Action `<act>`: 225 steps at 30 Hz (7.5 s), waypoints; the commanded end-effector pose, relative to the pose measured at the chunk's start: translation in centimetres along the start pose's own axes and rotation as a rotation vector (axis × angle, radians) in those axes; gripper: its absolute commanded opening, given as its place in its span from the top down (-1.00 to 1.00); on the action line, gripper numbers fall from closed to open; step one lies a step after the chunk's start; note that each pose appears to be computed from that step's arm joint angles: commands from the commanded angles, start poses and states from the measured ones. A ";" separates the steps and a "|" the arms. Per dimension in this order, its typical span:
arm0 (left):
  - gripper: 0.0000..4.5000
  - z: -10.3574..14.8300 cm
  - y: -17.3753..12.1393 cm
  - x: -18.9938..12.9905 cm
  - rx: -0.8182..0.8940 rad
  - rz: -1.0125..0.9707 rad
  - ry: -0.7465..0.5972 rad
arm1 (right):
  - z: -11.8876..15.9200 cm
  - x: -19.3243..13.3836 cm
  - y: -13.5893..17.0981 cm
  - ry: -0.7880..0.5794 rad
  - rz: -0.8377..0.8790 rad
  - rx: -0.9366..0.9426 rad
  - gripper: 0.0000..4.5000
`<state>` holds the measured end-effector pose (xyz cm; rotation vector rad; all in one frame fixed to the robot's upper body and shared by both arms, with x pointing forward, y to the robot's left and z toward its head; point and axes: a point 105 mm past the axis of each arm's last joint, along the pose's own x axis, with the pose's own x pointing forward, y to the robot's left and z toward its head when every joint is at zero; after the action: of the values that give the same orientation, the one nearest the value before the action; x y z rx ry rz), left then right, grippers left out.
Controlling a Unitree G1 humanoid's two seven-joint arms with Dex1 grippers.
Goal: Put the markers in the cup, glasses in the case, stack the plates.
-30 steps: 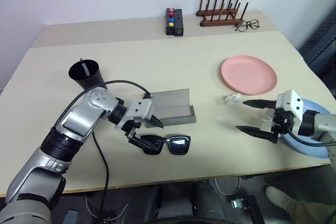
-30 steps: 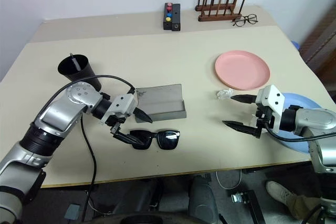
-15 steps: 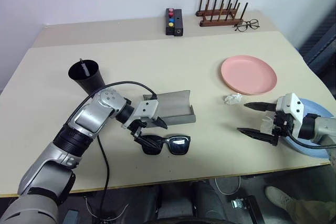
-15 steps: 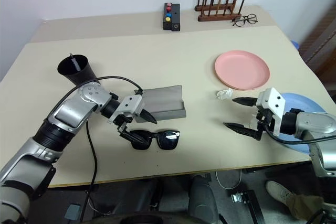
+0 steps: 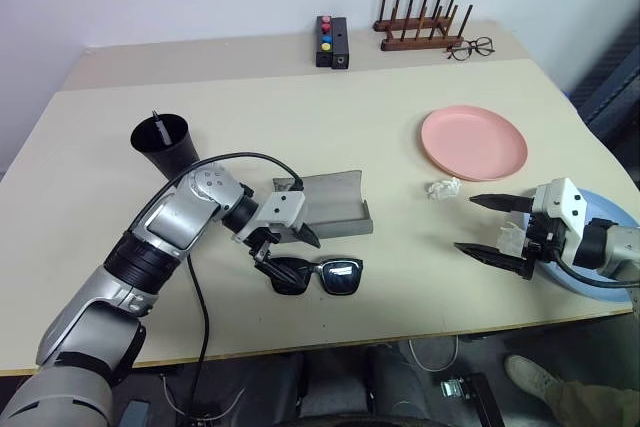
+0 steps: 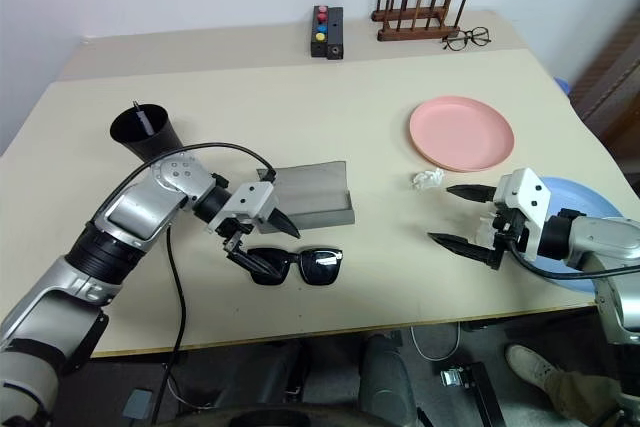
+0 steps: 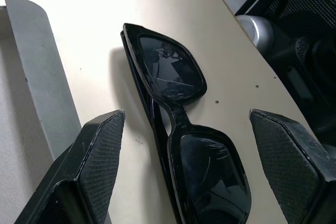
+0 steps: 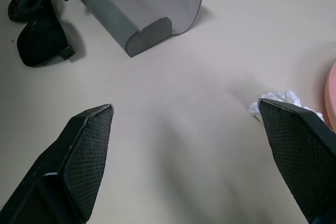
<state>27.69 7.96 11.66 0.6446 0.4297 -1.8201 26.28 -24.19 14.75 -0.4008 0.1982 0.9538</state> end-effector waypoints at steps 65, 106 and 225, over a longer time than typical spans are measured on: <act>-0.74 -0.3 -0.8 2.2 0.085 -0.068 0.081 | 1.2 -1.1 0.2 -0.020 -0.054 -0.046 -1.00; 0.99 5.7 4.9 -3.1 0.144 0.262 -0.095 | 1.3 -0.7 -0.8 -0.032 -0.064 -0.065 -1.00; 0.99 -0.2 7.1 -5.1 0.043 0.383 0.094 | 1.5 -0.1 -0.9 -0.072 -0.063 -0.073 -1.00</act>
<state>36.16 9.73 13.47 0.7831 0.3499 -1.4195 26.95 -24.28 15.60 -0.4277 0.1250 0.9115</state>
